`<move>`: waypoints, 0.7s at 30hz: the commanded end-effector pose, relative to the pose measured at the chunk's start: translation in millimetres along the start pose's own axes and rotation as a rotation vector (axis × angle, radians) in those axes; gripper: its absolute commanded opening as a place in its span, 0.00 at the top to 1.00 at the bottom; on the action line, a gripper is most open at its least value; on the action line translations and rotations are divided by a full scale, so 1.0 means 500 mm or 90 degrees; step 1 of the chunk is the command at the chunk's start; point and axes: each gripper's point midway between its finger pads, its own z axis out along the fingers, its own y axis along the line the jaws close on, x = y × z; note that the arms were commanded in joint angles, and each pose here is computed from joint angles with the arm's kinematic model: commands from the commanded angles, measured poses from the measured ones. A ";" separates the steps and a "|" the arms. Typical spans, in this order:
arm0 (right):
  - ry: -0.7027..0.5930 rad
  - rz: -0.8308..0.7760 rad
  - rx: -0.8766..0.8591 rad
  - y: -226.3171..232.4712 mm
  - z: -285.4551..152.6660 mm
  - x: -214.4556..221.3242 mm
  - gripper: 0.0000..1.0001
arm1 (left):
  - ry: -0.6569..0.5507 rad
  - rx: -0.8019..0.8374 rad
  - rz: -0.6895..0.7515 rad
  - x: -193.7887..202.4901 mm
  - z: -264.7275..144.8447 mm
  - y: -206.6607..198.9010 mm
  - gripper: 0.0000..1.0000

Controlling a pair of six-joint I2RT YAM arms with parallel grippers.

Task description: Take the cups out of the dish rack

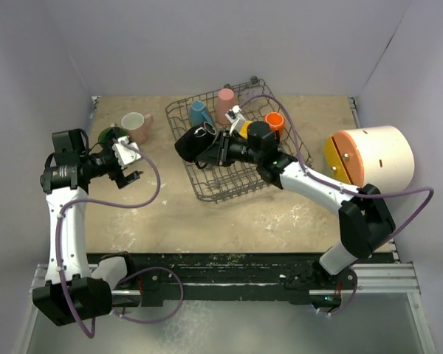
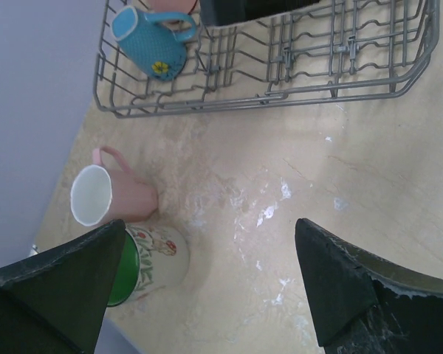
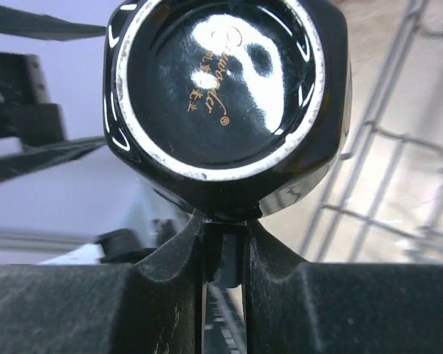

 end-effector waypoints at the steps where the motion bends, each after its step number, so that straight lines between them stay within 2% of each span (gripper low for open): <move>1: -0.097 0.101 -0.276 0.203 -0.070 -0.089 1.00 | -0.098 -0.012 0.122 -0.071 -0.011 -0.015 0.01; 4: -0.096 0.193 -0.360 0.237 -0.093 -0.089 1.00 | -0.135 -0.023 0.152 -0.098 -0.019 -0.026 0.01; 9: -0.070 0.296 -0.473 0.272 -0.108 -0.067 1.00 | -0.175 -0.015 0.133 -0.136 -0.029 -0.032 0.01; 15: -0.040 0.327 -0.538 0.328 -0.100 -0.057 1.00 | -0.227 -0.019 0.112 -0.191 -0.043 -0.016 0.08; 21: -0.036 0.347 -0.579 0.372 -0.107 -0.060 1.00 | -0.242 -0.009 0.103 -0.212 -0.046 -0.010 0.22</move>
